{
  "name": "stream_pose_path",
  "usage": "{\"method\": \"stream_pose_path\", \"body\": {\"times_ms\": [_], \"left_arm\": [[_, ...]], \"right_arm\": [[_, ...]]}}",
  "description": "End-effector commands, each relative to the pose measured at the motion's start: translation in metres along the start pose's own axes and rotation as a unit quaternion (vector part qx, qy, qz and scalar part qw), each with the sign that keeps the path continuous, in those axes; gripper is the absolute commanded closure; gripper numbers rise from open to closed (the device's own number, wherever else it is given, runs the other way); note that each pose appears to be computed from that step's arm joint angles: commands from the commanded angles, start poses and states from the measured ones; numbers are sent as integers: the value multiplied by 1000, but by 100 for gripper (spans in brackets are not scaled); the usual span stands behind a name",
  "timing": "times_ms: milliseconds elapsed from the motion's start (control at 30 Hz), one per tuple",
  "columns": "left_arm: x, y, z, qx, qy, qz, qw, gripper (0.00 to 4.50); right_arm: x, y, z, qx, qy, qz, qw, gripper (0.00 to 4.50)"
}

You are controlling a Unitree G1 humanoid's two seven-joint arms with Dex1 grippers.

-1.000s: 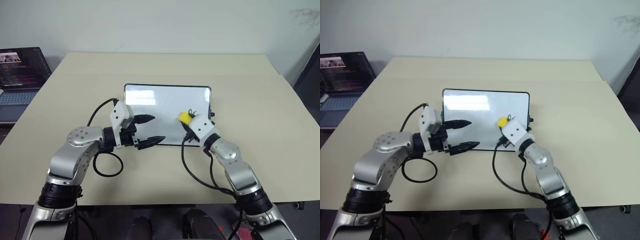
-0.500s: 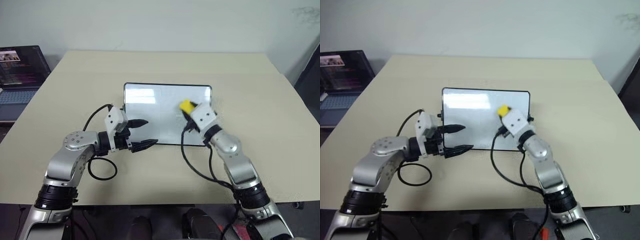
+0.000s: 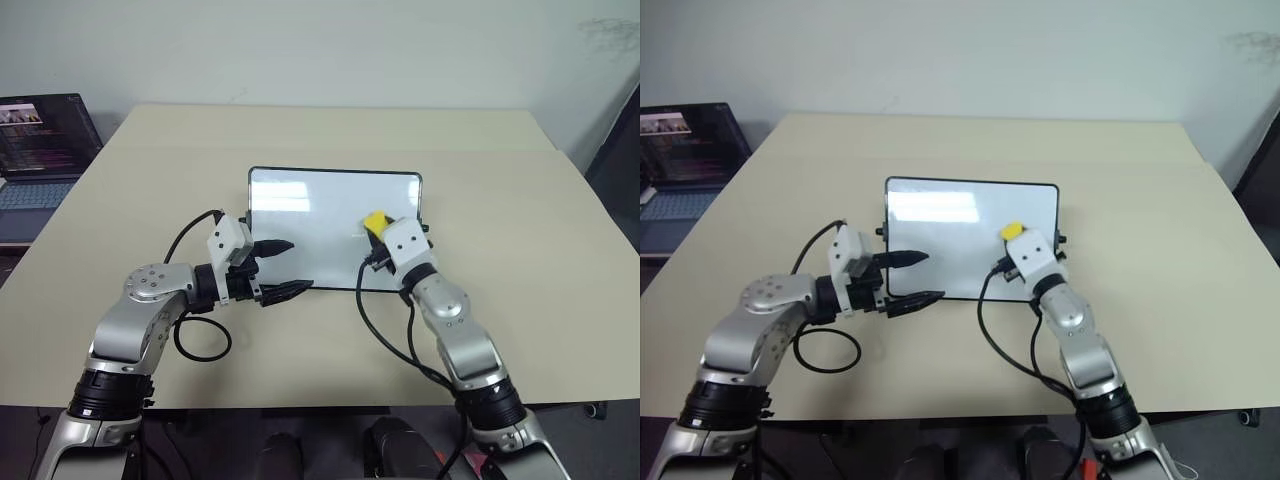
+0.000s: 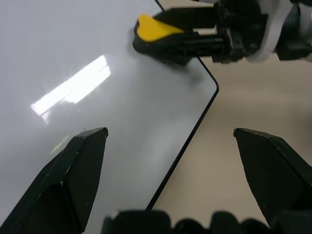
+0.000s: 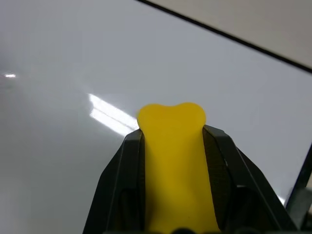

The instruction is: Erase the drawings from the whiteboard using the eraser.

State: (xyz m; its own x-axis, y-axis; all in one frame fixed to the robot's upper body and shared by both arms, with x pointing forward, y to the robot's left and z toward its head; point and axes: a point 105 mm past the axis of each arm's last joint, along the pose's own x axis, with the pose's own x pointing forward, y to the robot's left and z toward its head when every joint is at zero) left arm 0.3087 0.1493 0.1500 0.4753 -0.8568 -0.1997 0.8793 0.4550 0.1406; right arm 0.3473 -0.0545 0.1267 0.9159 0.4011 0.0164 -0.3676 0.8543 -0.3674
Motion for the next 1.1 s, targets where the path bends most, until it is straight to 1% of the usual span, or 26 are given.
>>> {"method": "stream_pose_path", "body": {"times_ms": [33,100,200,233,300,367,467,533,700,767,867,1033,1100], "left_arm": [[-1,0,15,21,-15,-2,1000,0],[-1,0,15,21,-15,-2,1000,0],[-1,0,16,21,-15,-3,1000,0],[-1,0,17,21,-15,-3,1000,0],[-1,0,17,22,-15,-3,1000,0],[-1,0,17,22,-15,-3,1000,0],[-1,0,17,21,-14,-5,1000,0],[1,-1,17,20,-14,-8,1000,0],[3,-3,19,22,-15,-16,1000,0],[4,-2,20,23,-15,-17,999,0],[4,-2,20,23,-16,-17,999,0],[4,-3,21,22,-18,-17,999,0],[4,-4,21,21,-18,-18,999,0]], "right_arm": [[-13,12,-69,40,148,13,988,320],[-14,16,-71,54,159,21,986,320],[-12,19,-57,50,142,39,988,320],[-10,19,-45,42,122,45,991,320],[-4,6,-4,17,46,30,998,320],[-2,-5,22,1,-1,12,1000,320],[1,-27,43,-19,-36,-31,999,320],[4,-43,49,-27,-48,-63,997,320],[12,-57,42,-31,-38,-92,994,320],[13,-55,30,-28,-13,-91,995,320],[9,-40,3,-14,39,-64,997,320],[-4,-20,-32,-4,103,-29,994,320],[-13,-4,-52,-5,145,7,989,320]]}}
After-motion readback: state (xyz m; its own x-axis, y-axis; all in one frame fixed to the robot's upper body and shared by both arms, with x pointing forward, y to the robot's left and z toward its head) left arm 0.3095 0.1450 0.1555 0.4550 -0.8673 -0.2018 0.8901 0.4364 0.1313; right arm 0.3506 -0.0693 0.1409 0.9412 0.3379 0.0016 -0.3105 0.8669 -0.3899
